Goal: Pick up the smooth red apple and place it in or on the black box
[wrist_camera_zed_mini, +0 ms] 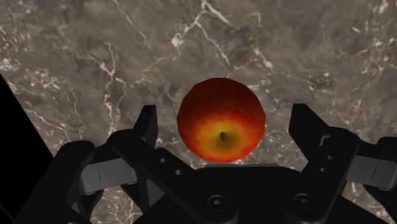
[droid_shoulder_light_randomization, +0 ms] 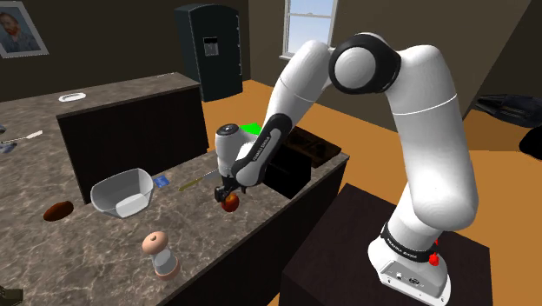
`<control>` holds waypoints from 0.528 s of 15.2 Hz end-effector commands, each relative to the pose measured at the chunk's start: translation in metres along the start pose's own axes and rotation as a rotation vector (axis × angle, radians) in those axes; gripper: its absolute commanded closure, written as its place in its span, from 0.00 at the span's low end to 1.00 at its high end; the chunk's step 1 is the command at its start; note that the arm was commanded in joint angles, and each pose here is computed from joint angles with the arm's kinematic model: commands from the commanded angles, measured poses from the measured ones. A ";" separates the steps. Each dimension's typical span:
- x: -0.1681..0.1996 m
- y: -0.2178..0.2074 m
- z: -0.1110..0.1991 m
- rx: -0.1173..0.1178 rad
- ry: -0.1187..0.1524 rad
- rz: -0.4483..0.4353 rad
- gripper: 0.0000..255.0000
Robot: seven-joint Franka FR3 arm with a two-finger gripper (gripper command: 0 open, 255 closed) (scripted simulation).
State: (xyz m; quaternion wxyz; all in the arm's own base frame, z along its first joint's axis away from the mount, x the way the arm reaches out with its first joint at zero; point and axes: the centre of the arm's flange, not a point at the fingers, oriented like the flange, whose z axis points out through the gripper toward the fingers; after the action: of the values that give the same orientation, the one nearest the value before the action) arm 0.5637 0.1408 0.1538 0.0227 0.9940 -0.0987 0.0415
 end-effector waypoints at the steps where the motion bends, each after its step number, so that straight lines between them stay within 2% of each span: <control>1: 0.005 -0.004 0.015 0.000 0.004 0.005 0.00; 8: 0.005 -0.004 0.050 0.000 0.004 0.005 0.00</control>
State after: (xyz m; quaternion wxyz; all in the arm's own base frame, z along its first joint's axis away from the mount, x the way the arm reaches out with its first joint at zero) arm 0.5730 0.1409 0.1095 0.0230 0.9936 -0.1014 0.0432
